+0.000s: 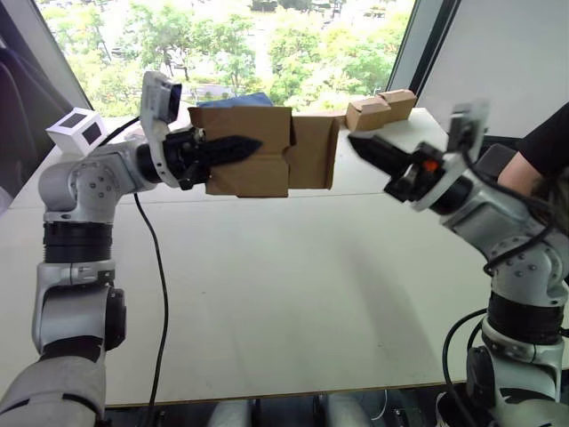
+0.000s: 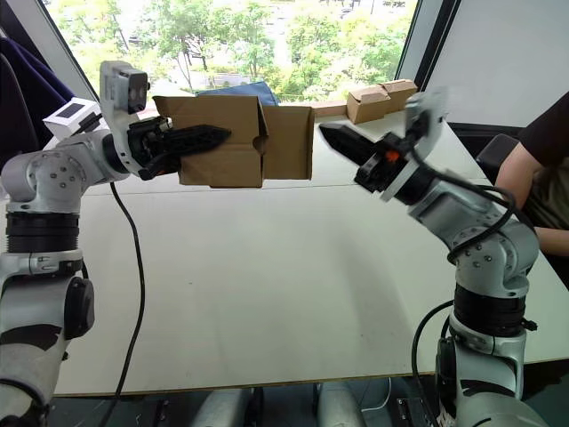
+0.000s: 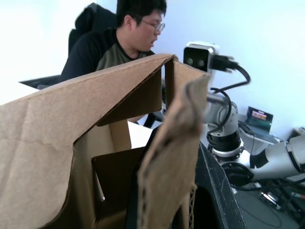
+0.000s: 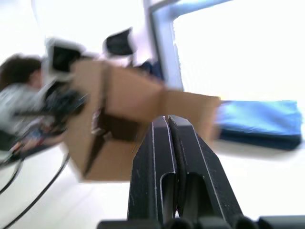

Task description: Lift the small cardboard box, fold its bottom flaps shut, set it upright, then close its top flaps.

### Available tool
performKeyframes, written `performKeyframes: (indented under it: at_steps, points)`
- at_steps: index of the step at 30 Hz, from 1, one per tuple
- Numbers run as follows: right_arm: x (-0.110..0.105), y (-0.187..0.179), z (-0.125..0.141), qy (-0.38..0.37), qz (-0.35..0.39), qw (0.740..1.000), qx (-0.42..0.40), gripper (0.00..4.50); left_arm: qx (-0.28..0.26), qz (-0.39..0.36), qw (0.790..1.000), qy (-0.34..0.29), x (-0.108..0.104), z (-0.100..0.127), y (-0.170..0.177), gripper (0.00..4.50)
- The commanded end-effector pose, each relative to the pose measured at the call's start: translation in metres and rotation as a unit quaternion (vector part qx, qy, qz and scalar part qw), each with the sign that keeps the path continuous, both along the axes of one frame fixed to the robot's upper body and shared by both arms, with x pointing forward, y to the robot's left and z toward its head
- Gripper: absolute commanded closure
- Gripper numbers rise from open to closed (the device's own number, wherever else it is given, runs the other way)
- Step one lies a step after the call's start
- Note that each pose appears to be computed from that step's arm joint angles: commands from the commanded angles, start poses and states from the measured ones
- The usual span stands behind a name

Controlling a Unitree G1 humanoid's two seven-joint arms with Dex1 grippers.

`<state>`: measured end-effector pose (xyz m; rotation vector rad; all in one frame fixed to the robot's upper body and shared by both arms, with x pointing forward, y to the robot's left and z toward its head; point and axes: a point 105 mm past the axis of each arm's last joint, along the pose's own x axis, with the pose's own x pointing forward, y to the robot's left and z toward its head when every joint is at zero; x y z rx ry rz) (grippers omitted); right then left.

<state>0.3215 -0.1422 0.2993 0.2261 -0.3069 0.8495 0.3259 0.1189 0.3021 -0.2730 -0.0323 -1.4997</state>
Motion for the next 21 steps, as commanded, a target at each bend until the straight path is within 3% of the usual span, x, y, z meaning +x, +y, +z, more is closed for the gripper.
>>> performKeyframes:
  at_steps: [1, 4, 9, 15, 21]
  points:
    - [0.021, -0.014, -0.008, 0.008, -0.073, 0.997, -0.005, 4.47, -0.018, -0.006, 0.999, -0.027, -0.005, 0.014, 0.001, 4.50]
    - [0.040, -0.014, -0.031, 0.023, -0.125, 0.990, -0.066, 4.47, -0.017, -0.008, 0.999, -0.027, -0.006, 0.013, -0.001, 4.50]
    - [0.041, 0.010, -0.032, 0.018, -0.082, 0.995, -0.048, 4.47, -0.017, -0.008, 0.999, -0.027, -0.006, 0.012, -0.002, 4.50]
    - [-0.010, 0.056, -0.020, 0.021, 0.126, 0.992, 0.019, 4.47, -0.017, 0.000, 0.999, -0.027, -0.004, 0.011, -0.001, 4.50]
    - [-0.023, 0.057, -0.023, 0.051, 0.159, 0.984, 0.061, 4.47, -0.019, 0.006, 0.999, -0.026, -0.003, 0.011, 0.001, 4.50]
